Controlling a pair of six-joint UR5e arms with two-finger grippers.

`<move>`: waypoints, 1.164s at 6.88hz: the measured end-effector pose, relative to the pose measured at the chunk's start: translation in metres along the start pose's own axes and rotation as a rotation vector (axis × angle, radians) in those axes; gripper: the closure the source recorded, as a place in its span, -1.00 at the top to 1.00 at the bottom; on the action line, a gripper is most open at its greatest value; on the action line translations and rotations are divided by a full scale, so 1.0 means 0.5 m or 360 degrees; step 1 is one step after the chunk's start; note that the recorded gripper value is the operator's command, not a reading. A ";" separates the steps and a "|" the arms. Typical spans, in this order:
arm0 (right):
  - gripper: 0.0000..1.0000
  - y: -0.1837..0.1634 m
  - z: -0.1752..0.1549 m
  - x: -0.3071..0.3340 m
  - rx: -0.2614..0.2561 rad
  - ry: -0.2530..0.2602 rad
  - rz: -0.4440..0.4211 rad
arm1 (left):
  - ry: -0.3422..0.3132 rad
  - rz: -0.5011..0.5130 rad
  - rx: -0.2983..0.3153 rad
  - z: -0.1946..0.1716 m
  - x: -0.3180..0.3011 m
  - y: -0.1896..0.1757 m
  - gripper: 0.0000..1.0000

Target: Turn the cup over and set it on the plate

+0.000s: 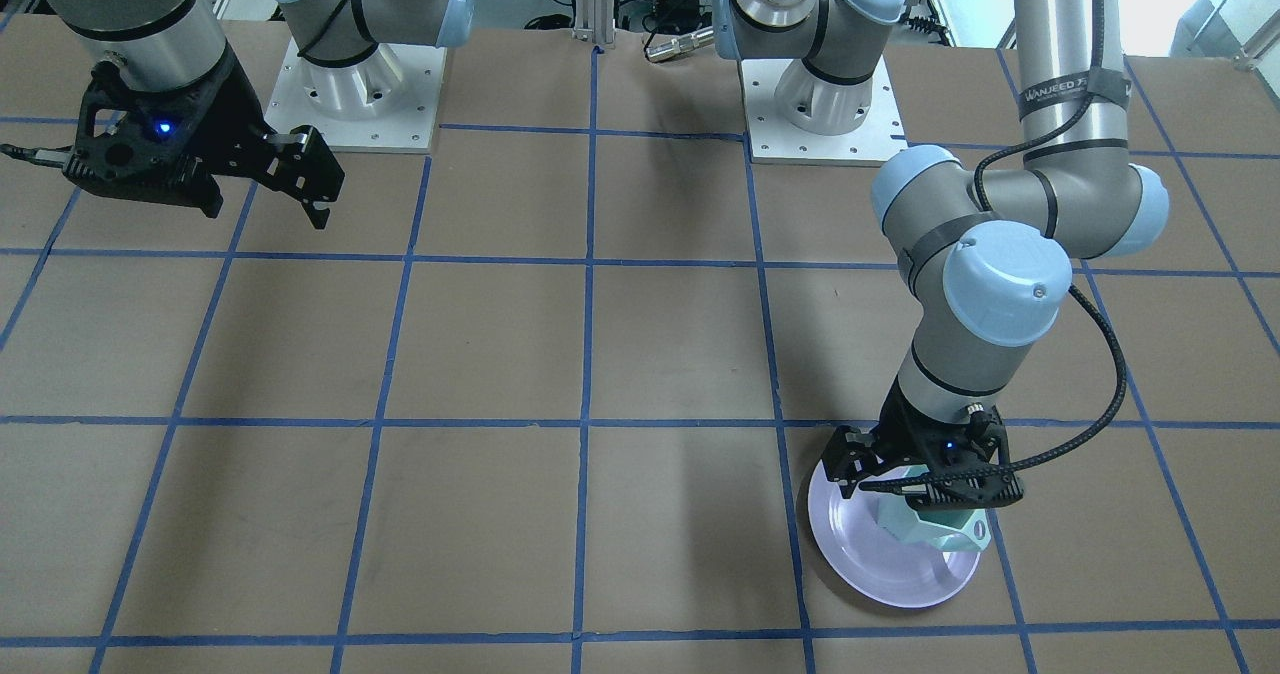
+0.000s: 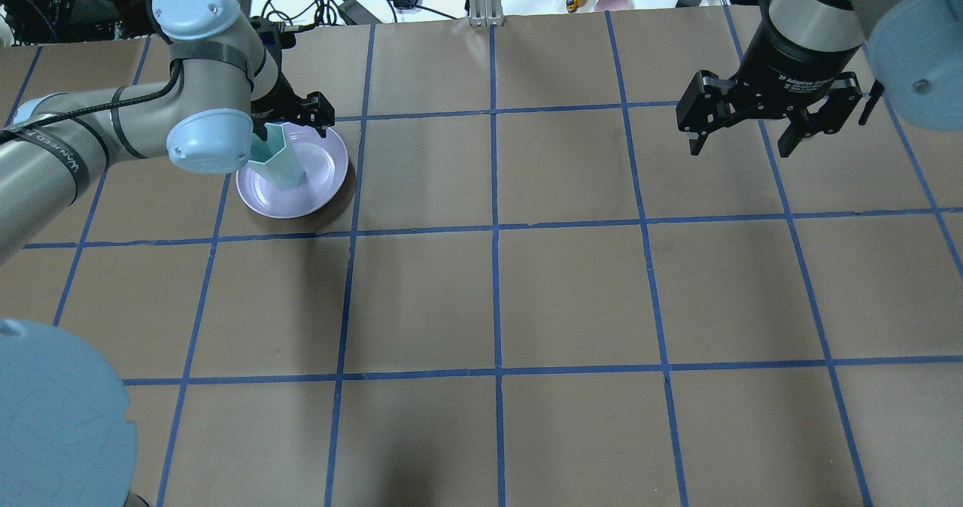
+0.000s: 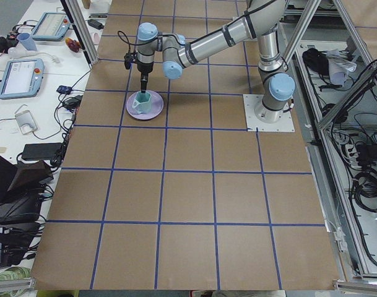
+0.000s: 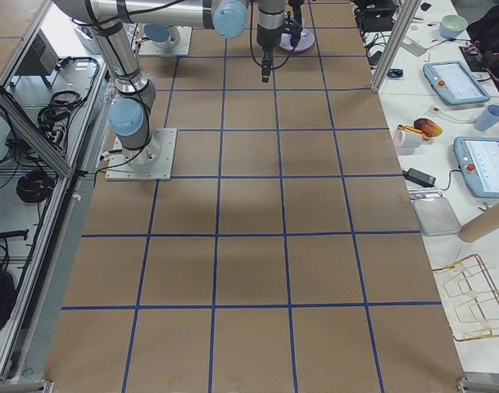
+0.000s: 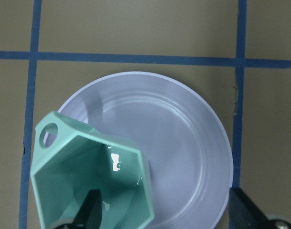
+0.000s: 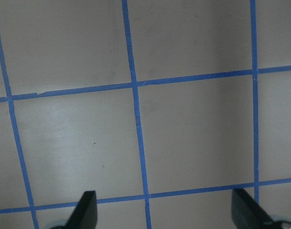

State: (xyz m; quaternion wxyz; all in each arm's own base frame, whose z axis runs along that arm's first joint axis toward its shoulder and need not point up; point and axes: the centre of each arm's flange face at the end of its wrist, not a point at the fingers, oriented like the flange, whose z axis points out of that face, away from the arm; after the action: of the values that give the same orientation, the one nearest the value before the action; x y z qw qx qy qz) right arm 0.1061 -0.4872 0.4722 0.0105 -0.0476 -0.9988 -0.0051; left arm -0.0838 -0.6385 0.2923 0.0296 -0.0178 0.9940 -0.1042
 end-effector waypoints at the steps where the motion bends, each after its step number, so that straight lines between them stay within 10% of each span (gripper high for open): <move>1: 1.00 0.000 0.000 0.000 0.0000 0.0000 0.0000 | 0.0003 0.0007 -0.0010 -0.041 0.009 -0.012 1.00; 8: 1.00 0.000 0.000 0.000 0.0000 0.0001 0.0000 | 0.0076 0.0005 -0.0234 -0.325 0.018 0.031 1.00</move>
State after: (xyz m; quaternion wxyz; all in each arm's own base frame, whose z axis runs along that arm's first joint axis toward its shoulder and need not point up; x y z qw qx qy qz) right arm 0.1061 -0.4872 0.4722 0.0107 -0.0476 -0.9988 -0.0051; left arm -0.1034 -0.5900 0.4474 0.0048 -0.0158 0.9994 -0.0315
